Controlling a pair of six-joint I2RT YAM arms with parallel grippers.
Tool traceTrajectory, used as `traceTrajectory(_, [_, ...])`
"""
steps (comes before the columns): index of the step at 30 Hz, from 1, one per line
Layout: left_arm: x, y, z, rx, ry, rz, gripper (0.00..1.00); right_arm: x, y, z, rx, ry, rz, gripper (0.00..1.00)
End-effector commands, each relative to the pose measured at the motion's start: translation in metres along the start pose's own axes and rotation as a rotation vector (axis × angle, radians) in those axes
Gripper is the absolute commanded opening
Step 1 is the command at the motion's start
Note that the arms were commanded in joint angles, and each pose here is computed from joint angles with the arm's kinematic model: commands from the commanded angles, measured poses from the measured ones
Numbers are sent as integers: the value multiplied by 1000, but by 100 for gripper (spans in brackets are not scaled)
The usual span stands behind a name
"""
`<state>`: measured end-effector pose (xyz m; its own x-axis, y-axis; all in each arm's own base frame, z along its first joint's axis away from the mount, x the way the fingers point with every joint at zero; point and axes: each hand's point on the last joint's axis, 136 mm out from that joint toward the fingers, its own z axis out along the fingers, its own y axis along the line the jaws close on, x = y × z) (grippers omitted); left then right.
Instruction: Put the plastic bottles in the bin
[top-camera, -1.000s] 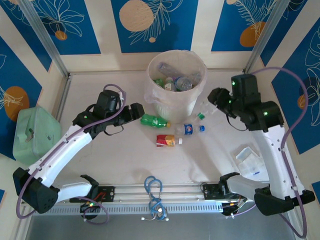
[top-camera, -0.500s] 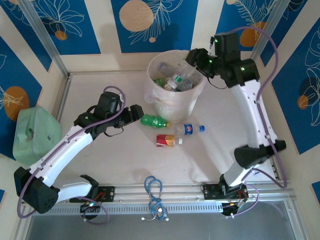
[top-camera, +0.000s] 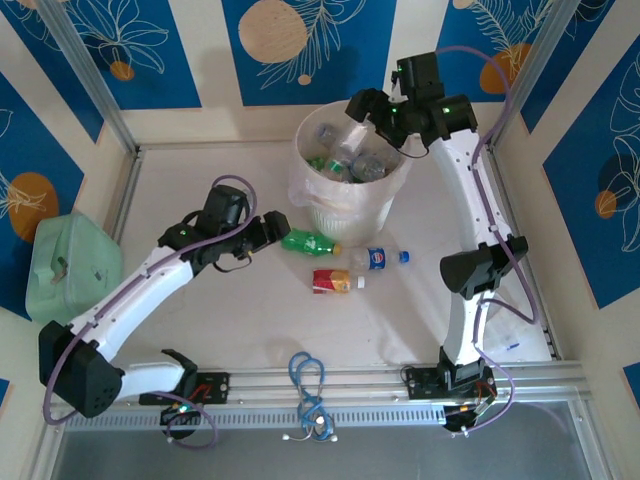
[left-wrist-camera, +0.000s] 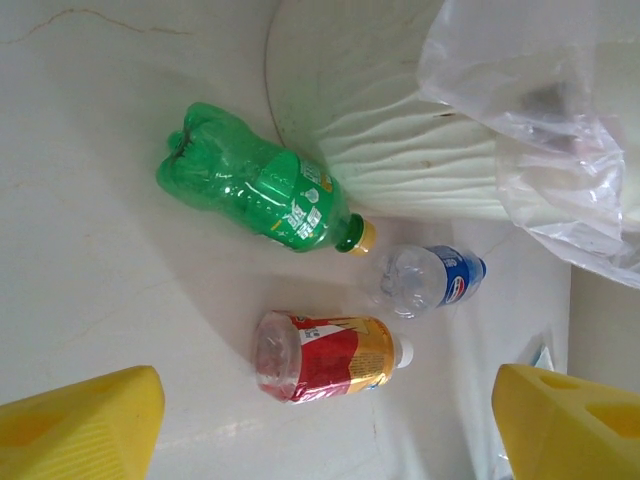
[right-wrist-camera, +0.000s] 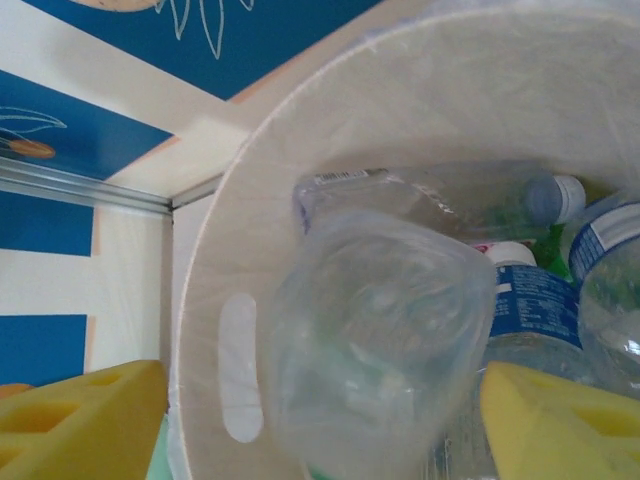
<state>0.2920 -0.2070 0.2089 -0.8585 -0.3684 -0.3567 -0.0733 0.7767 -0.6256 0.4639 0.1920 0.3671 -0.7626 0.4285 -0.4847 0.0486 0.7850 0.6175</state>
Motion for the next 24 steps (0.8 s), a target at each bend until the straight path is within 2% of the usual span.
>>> traceTrajectory(1, [-10,6,4,-23,-29,-34,88,6,4,-11,-11,13,-21,84])
traceTrajectory(7, [-16,19,12,-64,-53,-119,91,11,9,-37,-3,-20,-50,85])
traceTrajectory(12, [-15,31,28,-72,-56,-253,90,33,10,-69,18,-47,-109,84])
traceTrajectory(17, [-3,43,54,-82,-11,-415,85,74,-4,-105,18,-55,-133,84])
traceTrajectory(24, [2,57,81,-121,-7,-549,85,138,-54,-123,62,-2,-94,84])
